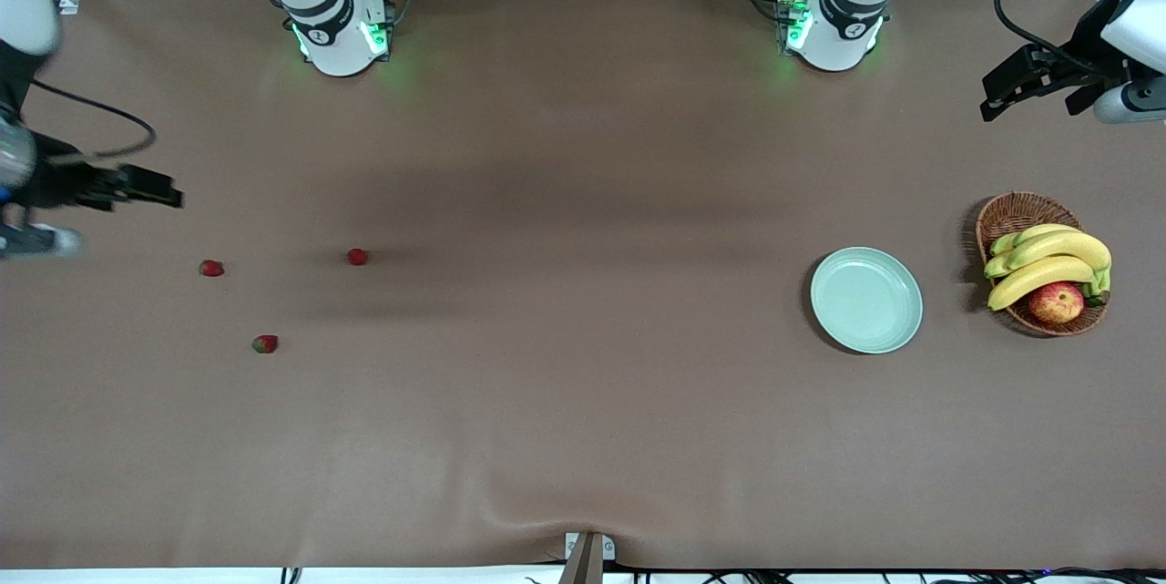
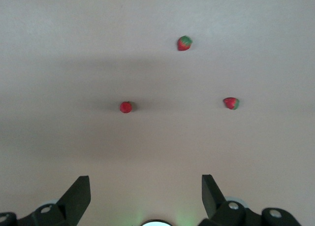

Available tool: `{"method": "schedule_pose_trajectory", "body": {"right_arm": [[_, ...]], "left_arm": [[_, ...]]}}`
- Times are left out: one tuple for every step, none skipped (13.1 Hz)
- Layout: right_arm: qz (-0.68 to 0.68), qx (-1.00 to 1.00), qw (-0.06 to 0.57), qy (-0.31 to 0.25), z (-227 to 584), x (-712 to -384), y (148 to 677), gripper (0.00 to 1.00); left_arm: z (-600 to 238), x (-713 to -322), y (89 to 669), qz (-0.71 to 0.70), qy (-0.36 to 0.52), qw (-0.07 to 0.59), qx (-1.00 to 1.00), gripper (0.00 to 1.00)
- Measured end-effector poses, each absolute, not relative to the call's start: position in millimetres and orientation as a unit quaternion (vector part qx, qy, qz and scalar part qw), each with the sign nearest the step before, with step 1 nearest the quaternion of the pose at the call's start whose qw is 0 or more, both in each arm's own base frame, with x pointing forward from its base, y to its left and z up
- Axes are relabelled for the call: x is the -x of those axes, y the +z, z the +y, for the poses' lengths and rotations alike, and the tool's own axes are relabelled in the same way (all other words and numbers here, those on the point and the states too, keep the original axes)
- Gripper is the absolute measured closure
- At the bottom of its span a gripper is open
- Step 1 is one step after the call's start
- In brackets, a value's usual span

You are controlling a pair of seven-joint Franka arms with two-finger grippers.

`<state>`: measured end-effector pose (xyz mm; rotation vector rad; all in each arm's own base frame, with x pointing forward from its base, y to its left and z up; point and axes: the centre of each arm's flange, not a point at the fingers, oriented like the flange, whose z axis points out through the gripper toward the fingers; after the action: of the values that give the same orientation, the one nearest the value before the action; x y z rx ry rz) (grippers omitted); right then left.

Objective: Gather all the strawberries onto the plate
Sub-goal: 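Reach the right gripper over a red strawberry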

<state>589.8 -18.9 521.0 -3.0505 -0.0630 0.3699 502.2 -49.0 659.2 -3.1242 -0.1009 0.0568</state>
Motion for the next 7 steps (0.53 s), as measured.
{"method": "schedule_pose_trajectory", "body": {"right_arm": [[-0.025, 0.99, 0.034, 0.135, -13, -596, 502, 0.0], [-0.029, 0.988, 0.034, 0.146, -8, -600, 488, 0.0], [-0.032, 0.987, 0.033, 0.154, -4, -604, 476, 0.0], [-0.037, 0.986, 0.033, 0.158, 1, -609, 463, 0.0], [-0.041, 0.986, 0.032, 0.161, 4, -615, 448, 0.0], [-0.043, 0.984, 0.034, 0.171, 7, -621, 425, 0.0], [-0.045, 0.982, 0.039, 0.181, 12, -626, 402, 0.0]], "left_arm": [[-49, -502, 658, -0.032, 0.02, 0.008, 0.999, 0.0], [-49, -502, 657, -0.032, 0.021, 0.008, 0.999, 0.0], [-49, -502, 656, -0.032, 0.022, 0.008, 0.999, 0.0], [-49, -502, 656, -0.032, 0.022, 0.008, 0.999, 0.0], [-49, -502, 655, -0.032, 0.023, 0.008, 0.999, 0.0], [-48, -502, 654, -0.033, 0.024, 0.008, 0.999, 0.0], [-46, -502, 653, -0.035, 0.025, 0.008, 0.999, 0.0]]}}
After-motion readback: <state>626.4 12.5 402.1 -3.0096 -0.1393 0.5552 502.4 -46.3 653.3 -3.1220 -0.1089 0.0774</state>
